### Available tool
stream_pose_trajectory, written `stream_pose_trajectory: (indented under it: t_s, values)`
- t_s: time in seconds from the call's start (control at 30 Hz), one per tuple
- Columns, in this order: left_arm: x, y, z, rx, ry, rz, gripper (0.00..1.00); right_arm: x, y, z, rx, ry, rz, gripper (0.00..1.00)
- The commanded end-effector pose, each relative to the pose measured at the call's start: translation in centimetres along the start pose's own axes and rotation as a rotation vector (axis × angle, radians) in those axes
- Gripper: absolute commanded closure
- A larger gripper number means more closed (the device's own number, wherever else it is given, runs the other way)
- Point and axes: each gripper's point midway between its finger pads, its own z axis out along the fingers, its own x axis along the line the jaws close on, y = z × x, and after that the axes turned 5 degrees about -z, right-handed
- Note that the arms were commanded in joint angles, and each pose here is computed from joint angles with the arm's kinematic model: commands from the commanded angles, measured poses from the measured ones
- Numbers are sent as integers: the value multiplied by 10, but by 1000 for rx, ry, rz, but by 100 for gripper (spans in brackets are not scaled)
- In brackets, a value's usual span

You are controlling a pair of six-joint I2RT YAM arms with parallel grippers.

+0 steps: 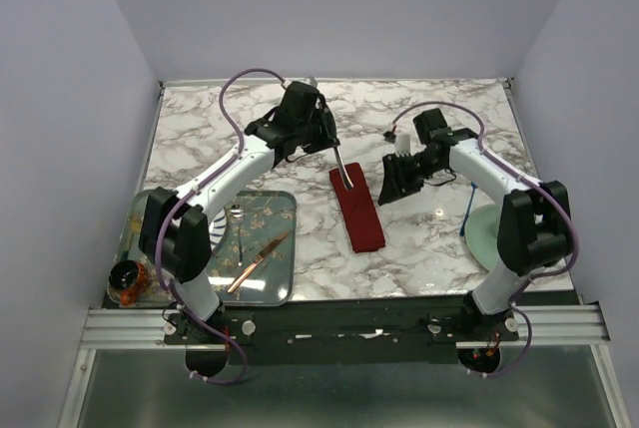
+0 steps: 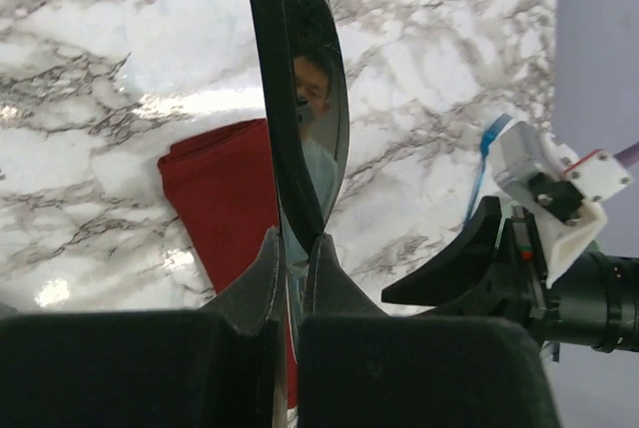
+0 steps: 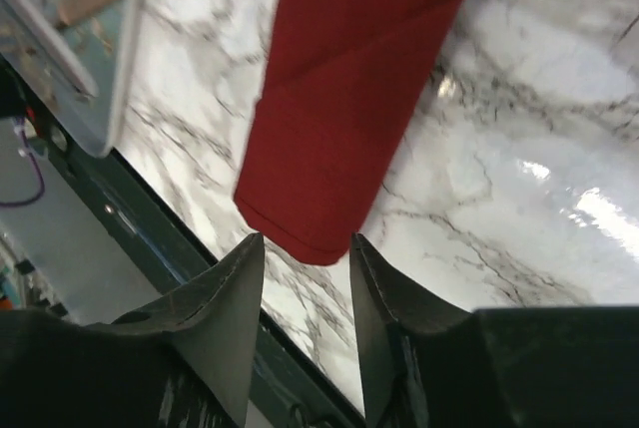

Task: Fold the napkin into a case and place the utensils inside
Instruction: Insert the knife into the folded napkin.

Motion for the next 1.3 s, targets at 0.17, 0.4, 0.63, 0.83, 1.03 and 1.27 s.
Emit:
stream_pose_trajectory:
  t_s: [0.17,0.4,0.63,0.83,1.03,1.27]
  values:
    - [34,-14,33,58,169,-22,100,-23,-62,38,209,13,127,56]
    - [55,-39,55,125,238,-13,100,-15,-76,58,239,111,192,56]
    - [58,-46,68,124,252,11,100,4,-83,68,255,169,205,55]
    - [57,-49,75,121,244,43,100,18,-86,70,254,204,194,55]
    - [58,-54,81,126,240,73,100,24,-87,71,259,202,207,56]
    - [56,-69,78,160,224,108,100,25,-84,72,258,206,219,55]
